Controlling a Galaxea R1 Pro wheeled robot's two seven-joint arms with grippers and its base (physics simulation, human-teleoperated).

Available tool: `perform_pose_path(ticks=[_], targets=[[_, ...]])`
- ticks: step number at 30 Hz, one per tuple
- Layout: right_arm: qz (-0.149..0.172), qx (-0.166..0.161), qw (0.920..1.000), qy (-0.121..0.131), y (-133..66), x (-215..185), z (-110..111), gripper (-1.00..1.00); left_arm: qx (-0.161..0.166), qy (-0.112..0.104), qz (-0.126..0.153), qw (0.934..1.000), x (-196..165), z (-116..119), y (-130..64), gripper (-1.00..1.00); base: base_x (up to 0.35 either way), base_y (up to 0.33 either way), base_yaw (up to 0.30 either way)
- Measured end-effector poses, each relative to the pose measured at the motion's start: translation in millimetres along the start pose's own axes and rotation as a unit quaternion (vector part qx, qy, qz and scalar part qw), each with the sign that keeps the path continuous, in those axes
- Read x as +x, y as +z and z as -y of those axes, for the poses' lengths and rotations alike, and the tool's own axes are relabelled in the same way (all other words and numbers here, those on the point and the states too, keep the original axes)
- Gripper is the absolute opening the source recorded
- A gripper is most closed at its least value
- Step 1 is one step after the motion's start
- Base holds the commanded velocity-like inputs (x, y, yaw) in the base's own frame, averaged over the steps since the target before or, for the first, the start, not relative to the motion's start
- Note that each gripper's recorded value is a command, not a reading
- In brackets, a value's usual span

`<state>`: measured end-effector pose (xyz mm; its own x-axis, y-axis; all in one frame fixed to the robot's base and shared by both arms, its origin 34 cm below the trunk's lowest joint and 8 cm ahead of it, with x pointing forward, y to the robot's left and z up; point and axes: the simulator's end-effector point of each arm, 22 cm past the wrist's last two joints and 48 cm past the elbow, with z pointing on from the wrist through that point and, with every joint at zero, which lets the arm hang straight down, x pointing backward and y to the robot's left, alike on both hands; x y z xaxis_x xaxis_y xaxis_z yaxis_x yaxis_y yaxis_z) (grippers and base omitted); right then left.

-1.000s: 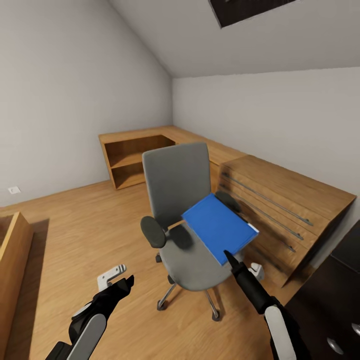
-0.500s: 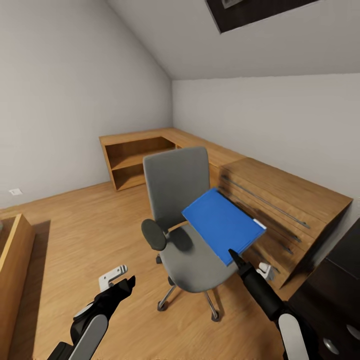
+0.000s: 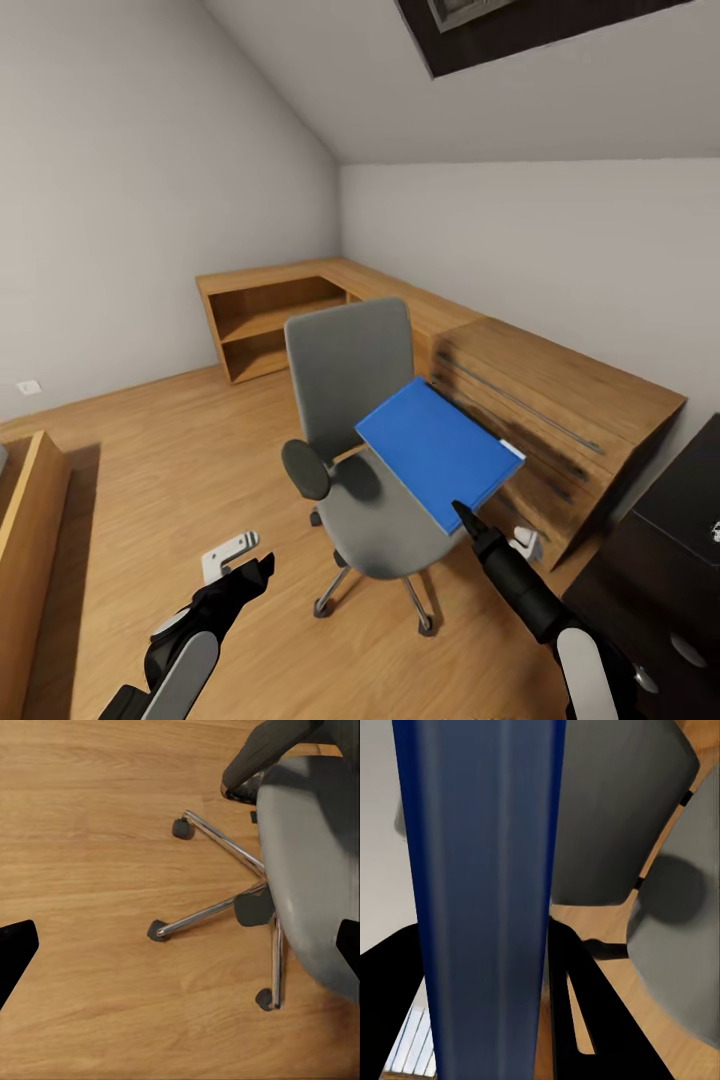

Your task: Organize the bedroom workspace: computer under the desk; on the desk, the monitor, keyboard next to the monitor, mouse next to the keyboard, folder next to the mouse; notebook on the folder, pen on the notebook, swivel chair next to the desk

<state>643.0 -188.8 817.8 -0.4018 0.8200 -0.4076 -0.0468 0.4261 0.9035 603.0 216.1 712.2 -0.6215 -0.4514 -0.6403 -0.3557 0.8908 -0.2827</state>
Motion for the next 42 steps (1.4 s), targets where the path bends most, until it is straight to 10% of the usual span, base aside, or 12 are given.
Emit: perform_pose_path(ticks=[42], targets=[[0.011,0.003,0.9999,0.008,-11.6,-38,-59,-1.0,-0.019,0.045,-0.079,0.9957,44,40,-39.6,1.0,0.0,0.0,-0.24]])
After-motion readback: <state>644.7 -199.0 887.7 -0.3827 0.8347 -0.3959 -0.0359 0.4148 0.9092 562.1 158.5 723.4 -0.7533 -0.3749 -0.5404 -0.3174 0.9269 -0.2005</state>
